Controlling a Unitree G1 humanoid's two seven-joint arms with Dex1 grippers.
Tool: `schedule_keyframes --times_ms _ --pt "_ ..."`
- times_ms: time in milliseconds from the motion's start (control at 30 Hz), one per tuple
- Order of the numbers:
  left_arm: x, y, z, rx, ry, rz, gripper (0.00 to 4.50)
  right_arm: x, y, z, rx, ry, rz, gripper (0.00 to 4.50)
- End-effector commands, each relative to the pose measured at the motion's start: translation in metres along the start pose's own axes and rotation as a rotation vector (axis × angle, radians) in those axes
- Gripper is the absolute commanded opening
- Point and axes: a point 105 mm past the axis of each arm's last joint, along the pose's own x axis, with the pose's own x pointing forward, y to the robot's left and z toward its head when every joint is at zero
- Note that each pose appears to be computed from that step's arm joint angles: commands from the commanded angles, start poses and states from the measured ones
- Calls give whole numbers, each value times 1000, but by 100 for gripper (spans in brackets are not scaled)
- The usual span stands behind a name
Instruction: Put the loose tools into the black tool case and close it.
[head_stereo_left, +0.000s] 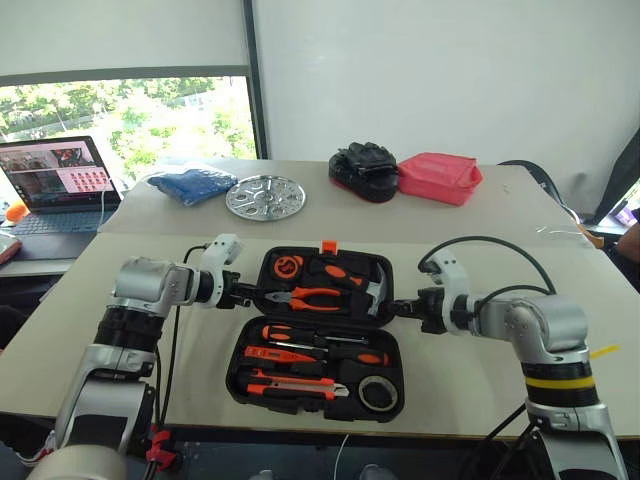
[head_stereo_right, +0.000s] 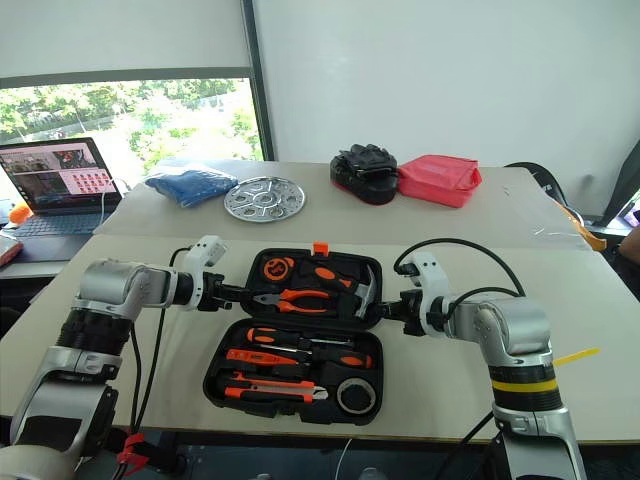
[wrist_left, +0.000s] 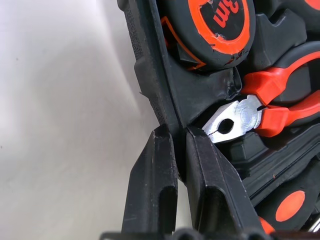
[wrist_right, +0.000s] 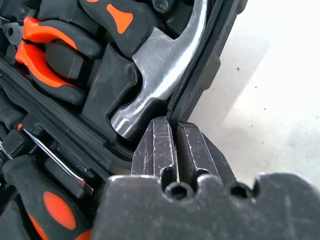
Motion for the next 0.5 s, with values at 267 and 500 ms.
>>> schedule_keyframes --times_ms 267,500 --pt "-20 -38 32 273 -385 -143 3 -22 25 22 -421 -283 -29 0" --pt "-25 -40 35 372 -538 -76 3 -27 23 17 -526 -386 -101 0"
